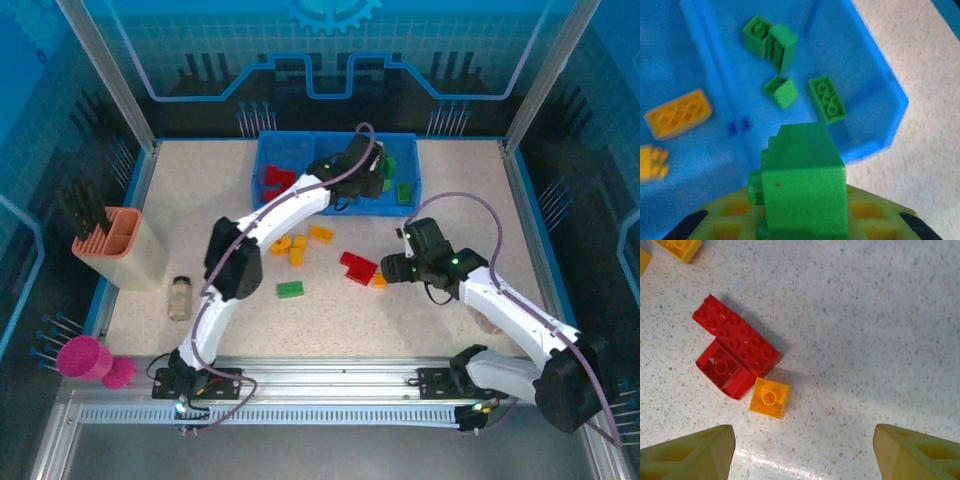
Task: Sort the legos into containers by color
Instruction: Place the lego in the container.
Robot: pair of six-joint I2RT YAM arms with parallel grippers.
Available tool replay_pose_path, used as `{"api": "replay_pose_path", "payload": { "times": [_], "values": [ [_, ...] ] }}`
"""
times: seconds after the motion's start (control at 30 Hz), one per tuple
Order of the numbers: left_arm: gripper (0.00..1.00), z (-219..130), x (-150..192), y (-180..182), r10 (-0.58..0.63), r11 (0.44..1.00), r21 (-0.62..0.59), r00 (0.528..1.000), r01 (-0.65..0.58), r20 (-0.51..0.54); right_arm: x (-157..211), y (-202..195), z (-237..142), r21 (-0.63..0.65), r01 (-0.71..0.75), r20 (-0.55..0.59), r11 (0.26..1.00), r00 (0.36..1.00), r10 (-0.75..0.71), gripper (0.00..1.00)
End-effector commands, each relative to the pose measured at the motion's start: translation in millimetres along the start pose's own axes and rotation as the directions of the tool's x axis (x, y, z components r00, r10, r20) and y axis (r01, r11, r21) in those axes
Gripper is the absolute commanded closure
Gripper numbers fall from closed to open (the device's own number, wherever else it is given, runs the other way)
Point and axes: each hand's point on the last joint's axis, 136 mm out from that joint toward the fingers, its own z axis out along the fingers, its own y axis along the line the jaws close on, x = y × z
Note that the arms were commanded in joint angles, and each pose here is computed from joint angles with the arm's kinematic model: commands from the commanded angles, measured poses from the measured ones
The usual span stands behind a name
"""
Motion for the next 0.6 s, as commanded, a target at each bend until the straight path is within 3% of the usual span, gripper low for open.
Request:
{"api": "replay_pose_path", "payload": {
  "times": [0.0,0.37,0.57],
  "values": [
    [0.81,22.6,-14.0,3.8,0.014,1.0,0.001,1.0,-0.014,0.011,14.5,-5.6,-2.1,0.005,-0.083,-0.021,0.997,0.996,0.083,0.26],
    [0.79,68.0,-17.5,20.8,-0.051,0.999,0.022,0.997,0.05,0.049,39.9,-0.9,17.6,-0.034,-0.163,-0.085,0.986,0.984,0.159,0.25],
    [0.71,77.3,-12.7,14.8,-0.072,0.996,0.06,0.997,0.069,0.042,40.9,12.3,32.2,-0.085,-0.178,-0.111,0.98,0.979,0.169,0.25]
  ]
}}
